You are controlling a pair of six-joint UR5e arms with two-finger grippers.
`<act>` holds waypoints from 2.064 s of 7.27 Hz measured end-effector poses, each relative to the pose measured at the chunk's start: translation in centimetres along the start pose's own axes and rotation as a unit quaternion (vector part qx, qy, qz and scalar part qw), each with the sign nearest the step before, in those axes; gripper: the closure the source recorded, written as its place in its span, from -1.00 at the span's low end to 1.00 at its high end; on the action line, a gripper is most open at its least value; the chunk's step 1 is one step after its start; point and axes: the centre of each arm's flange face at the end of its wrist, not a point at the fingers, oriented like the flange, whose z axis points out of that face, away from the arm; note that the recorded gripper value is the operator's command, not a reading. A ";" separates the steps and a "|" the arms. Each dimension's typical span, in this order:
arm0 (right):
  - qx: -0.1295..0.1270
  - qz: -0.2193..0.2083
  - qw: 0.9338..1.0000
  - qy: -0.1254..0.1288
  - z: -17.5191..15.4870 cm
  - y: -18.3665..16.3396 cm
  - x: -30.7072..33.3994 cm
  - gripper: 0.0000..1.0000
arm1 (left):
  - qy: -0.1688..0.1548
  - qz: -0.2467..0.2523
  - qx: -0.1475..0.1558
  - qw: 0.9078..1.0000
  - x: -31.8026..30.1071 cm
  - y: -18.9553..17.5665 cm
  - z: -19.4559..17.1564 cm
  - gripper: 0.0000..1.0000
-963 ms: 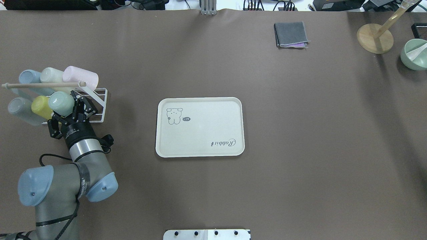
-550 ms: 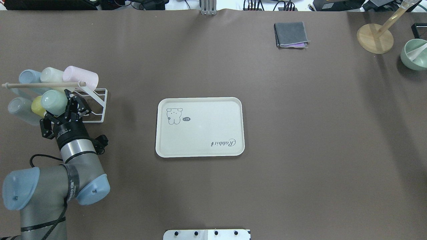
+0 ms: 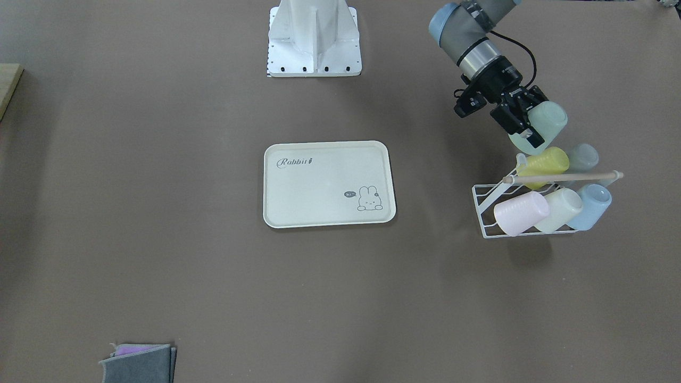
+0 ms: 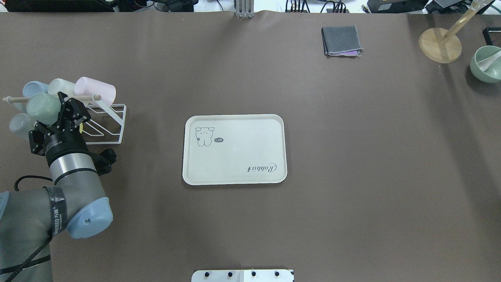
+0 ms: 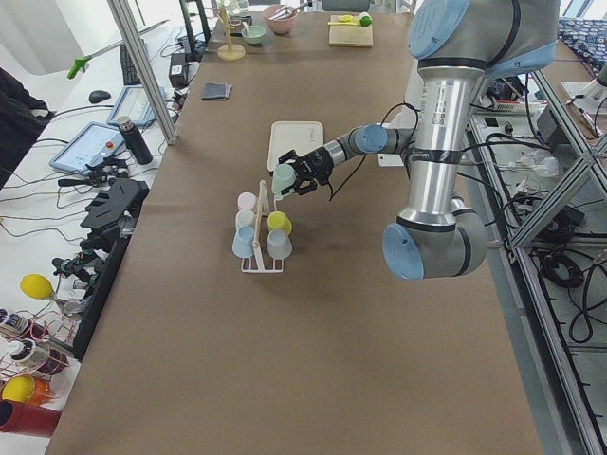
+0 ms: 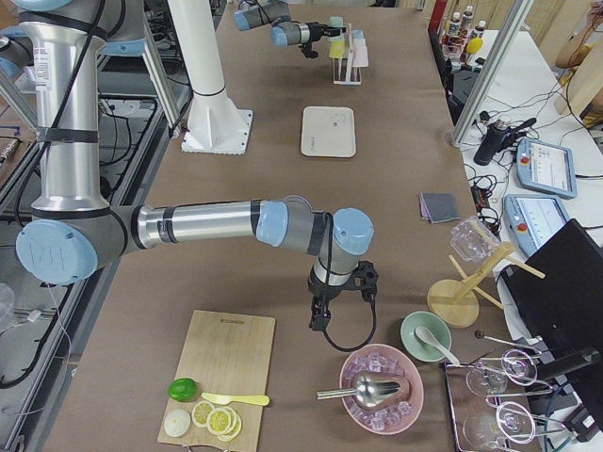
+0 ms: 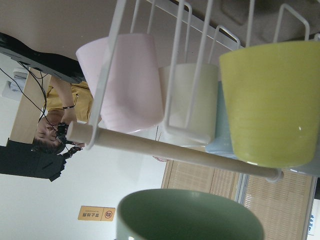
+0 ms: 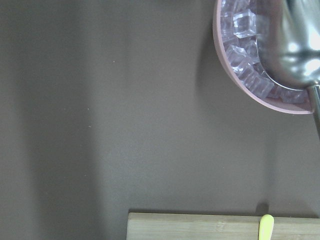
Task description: Pick up and place green cup on tray
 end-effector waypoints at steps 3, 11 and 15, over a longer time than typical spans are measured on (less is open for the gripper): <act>0.007 -0.008 1.000 0.003 1.0 -0.2 0.8 -1.00 | -0.005 -0.153 0.082 0.985 -3.2 3.5 -2.1 1.00; -0.002 0.009 1.000 -0.002 2.9 -0.1 2.3 -1.00 | 0.120 -0.583 0.378 0.709 -1.5 -6.6 -9.6 1.00; -0.003 0.010 1.000 -0.003 3.0 -0.1 2.3 -1.00 | 0.142 -0.645 0.471 0.584 -2.3 -7.1 -11.3 1.00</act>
